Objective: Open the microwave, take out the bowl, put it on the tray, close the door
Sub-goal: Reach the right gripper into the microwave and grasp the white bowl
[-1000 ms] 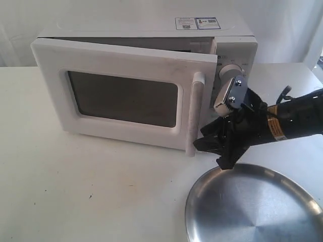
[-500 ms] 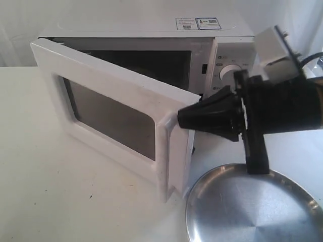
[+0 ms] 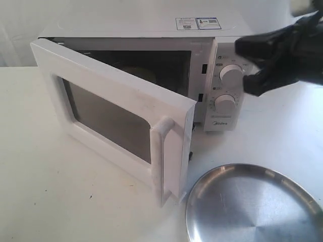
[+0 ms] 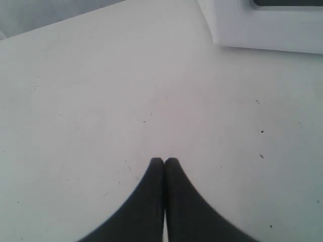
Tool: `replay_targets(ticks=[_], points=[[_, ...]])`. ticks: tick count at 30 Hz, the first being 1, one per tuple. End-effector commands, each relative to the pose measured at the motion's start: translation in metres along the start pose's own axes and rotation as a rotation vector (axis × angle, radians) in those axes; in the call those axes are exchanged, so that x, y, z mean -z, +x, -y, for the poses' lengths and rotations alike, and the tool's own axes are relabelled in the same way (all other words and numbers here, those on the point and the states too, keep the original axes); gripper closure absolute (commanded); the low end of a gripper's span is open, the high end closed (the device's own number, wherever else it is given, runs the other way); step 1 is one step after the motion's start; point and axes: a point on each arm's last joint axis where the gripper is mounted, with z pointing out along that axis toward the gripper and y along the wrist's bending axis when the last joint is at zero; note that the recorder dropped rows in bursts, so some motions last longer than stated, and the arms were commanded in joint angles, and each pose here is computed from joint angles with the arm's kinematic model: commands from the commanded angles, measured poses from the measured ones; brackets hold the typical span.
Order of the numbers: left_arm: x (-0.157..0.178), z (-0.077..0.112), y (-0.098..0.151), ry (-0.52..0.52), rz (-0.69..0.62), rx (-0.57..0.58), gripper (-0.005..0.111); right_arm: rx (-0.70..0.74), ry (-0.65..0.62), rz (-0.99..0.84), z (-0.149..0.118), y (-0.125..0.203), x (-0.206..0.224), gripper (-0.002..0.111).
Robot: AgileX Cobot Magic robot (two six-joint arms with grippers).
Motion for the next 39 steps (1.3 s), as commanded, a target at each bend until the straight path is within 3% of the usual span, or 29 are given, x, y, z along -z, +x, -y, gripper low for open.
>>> replay_targets(ticks=[1, 2, 4, 5, 7, 8, 9, 10, 11, 12, 14, 15, 21, 29, 31, 34, 35, 39], points=[[0.000, 0.000, -0.001, 0.004, 0.005, 0.010, 0.107, -0.175, -0.579, 0.006, -0.033, 0.032, -0.037, 0.108], [0.000, 0.000, -0.001, 0.004, 0.005, 0.010, 0.107, -0.169, -0.719, 0.025, -0.046, 0.039, -0.045, 0.108], [0.000, 0.000, -0.001, 0.004, 0.005, 0.010, 0.107, -0.107, -0.762, 0.044, -0.057, 0.040, -0.050, 0.108], [0.000, 0.000, -0.001, 0.004, 0.005, 0.010, 0.107, -0.071, -0.762, 0.074, -0.059, 0.038, -0.050, 0.108], [0.000, 0.000, -0.001, 0.004, 0.005, 0.010, 0.107, -0.050, -0.605, 0.117, -0.048, 0.035, -0.059, 0.107], [0.000, 0.000, -0.001, 0.004, 0.005, 0.010, 0.107, -0.063, -0.427, 0.077, -0.037, 0.040, -0.071, 0.101], [0.000, 0.000, -0.001, 0.004, 0.005, 0.010, 0.107, -0.048, -0.343, 0.042, -0.033, 0.045, -0.077, 0.096], [0.000, 0.000, -0.001, 0.004, 0.005, 0.010, 0.107, 0.024, -0.256, 0.004, -0.030, 0.054, -0.087, 0.084], [0.000, 0.000, -0.001, 0.004, 0.005, 0.010, 0.107, 0.066, -0.246, 0.006, -0.032, 0.058, -0.093, 0.076], [0.000, 0.000, -0.001, 0.004, 0.005, 0.010, 0.107, 0.149, -0.269, 0.050, -0.039, 0.066, -0.106, 0.058], [0.000, 0.000, -0.001, 0.004, 0.005, 0.010, 0.107, 0.278, -0.266, 0.097, -0.049, 0.077, -0.132, 0.043], [0.000, 0.000, -0.001, 0.004, 0.005, 0.010, 0.107, 0.316, -0.234, 0.065, -0.050, 0.089, -0.154, 0.042], [0.000, 0.000, -0.001, 0.004, 0.005, 0.010, 0.107, 0.406, -0.107, -0.061, -0.025, 0.101, -0.247, 0.043], [0.000, 0.000, -0.001, 0.004, 0.005, 0.010, 0.107, 0.443, -0.061, -0.173, -0.020, 0.109, -0.291, 0.047], [0.000, 0.000, -0.001, 0.004, 0.005, 0.010, 0.107, 0.467, -0.063, -0.208, -0.023, 0.113, -0.298, 0.061], [0.000, 0.000, -0.001, 0.004, 0.005, 0.010, 0.107, 0.700, -0.159, -0.229, -0.039, 0.118, -0.301, 0.100], [0.000, 0.000, -0.001, 0.004, 0.005, 0.010, 0.107, 0.737, -0.182, -0.220, -0.047, 0.116, -0.302, 0.108], [0.000, 0.000, -0.001, 0.004, 0.005, 0.010, 0.107, 0.673, -0.215, -0.157, -0.081, 0.088, -0.294, 0.108]])
